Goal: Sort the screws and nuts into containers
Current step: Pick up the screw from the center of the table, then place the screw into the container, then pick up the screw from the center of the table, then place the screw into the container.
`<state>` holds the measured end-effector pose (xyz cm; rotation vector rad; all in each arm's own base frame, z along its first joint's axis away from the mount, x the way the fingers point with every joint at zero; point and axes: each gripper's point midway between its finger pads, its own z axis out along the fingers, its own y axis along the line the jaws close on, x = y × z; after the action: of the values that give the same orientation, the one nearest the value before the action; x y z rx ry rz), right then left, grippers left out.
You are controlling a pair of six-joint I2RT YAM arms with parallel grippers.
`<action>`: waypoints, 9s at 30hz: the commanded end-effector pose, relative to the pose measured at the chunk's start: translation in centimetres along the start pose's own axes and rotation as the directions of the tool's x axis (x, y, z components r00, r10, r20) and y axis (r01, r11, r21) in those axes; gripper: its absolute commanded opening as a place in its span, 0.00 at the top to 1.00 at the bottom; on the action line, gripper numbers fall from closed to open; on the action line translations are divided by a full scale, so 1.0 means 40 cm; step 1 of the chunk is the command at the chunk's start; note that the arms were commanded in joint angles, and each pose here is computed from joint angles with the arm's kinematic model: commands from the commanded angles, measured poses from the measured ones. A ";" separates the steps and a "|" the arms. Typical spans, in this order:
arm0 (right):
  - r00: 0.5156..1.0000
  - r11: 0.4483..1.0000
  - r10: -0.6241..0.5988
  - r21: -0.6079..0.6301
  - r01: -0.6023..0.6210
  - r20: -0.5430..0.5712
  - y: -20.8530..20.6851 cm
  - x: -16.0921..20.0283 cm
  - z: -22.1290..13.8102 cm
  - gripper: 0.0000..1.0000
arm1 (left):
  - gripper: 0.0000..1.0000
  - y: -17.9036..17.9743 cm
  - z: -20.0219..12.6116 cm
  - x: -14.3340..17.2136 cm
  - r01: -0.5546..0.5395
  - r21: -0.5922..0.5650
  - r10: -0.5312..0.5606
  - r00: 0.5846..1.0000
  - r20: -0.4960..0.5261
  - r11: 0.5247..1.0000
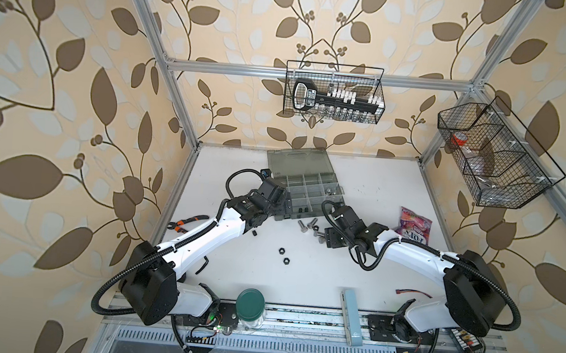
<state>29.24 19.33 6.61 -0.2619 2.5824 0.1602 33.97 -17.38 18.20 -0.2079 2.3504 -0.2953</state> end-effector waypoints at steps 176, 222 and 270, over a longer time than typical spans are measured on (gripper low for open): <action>0.992 0.980 -0.111 -0.174 0.098 -0.066 0.088 -0.092 0.031 0.48 | 0.01 0.141 0.001 0.044 0.136 -0.084 -0.140 0.989 -0.052 0.987; 0.936 0.975 -0.215 -0.117 0.189 -0.280 0.087 0.075 0.164 0.87 | 0.01 0.134 -0.003 0.029 0.148 -0.062 -0.150 0.988 -0.039 0.987; 0.987 0.990 -0.123 -0.087 0.114 -0.102 0.048 -0.322 0.185 0.86 | 0.01 0.138 -0.009 0.019 0.151 -0.069 -0.153 0.988 -0.027 0.986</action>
<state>42.31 24.59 7.16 -0.4614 2.6719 0.2438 32.46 -12.82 15.41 -0.3809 2.4227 -0.2962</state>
